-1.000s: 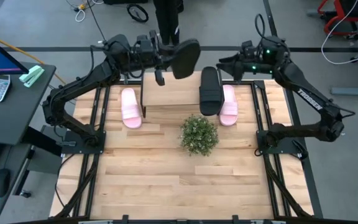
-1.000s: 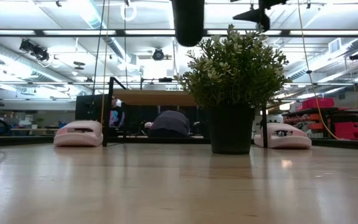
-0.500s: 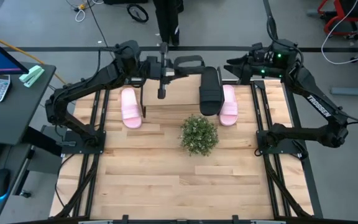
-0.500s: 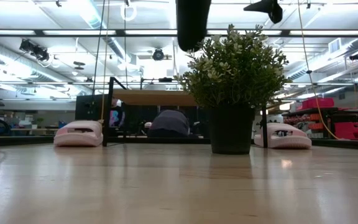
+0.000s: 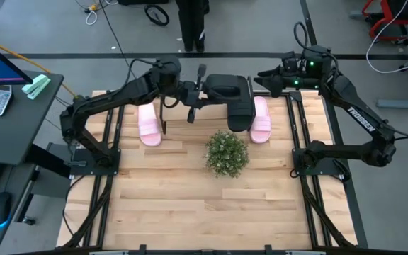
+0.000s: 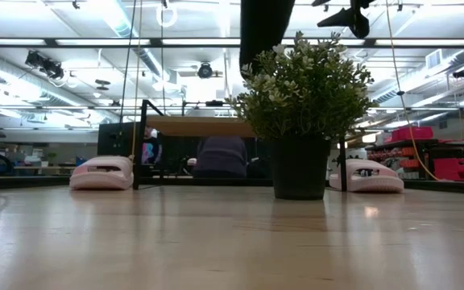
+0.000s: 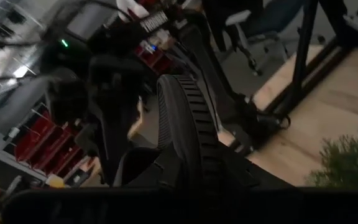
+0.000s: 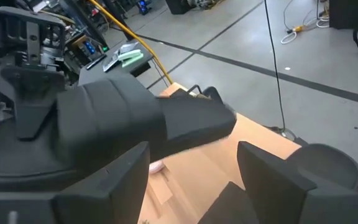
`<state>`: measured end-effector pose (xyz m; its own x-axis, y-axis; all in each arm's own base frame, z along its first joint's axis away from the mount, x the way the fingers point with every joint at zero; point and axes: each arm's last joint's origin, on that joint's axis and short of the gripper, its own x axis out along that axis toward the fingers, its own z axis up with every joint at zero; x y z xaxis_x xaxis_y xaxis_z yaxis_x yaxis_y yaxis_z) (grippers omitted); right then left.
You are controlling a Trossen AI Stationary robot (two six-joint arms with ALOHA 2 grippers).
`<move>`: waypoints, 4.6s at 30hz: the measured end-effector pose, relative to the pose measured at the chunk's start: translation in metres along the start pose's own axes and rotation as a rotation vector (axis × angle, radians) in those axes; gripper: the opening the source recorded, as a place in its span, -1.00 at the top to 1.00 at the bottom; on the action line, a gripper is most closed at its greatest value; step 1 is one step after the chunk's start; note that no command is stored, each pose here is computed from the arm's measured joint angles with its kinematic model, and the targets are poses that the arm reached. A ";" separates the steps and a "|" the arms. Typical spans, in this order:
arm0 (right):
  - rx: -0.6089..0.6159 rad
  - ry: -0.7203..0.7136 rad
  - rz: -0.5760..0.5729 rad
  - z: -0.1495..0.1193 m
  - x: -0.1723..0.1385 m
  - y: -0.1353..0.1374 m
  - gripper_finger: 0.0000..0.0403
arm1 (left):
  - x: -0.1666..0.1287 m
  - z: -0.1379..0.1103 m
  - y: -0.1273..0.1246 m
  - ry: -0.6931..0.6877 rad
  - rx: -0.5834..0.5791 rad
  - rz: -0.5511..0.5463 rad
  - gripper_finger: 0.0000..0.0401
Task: Pick and place slides into the shelf
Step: Put the black slipper on the shelf
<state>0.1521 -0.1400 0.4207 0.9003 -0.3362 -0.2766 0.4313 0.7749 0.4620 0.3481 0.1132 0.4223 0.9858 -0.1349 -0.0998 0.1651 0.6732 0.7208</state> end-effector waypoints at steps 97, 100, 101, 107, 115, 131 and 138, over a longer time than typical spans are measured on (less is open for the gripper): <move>0.025 0.017 -0.177 -0.020 0.015 0.028 -0.09 | 0.011 -0.128 0.005 0.060 -0.041 -0.201 0.70; 0.022 0.018 -0.176 -0.020 0.015 0.028 -0.09 | 0.011 -0.129 0.003 0.065 -0.063 -0.220 0.70; 0.022 0.018 -0.176 -0.020 0.015 0.028 -0.09 | 0.011 -0.129 0.002 0.067 -0.071 -0.230 0.69; 0.022 0.018 -0.177 -0.020 0.015 0.028 -0.09 | 0.009 -0.131 -0.004 0.084 -0.115 -0.284 0.69; 0.022 0.018 -0.176 -0.020 0.015 0.028 -0.09 | 0.007 -0.133 -0.008 0.094 -0.154 -0.322 0.66; 0.022 0.018 -0.176 -0.020 0.015 0.028 -0.09 | 0.003 -0.136 -0.019 0.132 -0.263 -0.409 0.51; 0.025 0.018 -0.176 -0.020 0.016 0.028 -0.09 | 0.000 -0.137 -0.024 0.161 -0.308 -0.447 0.51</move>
<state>0.1768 -0.1131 0.4123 0.8095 -0.4561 -0.3698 0.5839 0.6914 0.4254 0.3487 0.1968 0.3114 0.8063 -0.3592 -0.4700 0.5448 0.7604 0.3535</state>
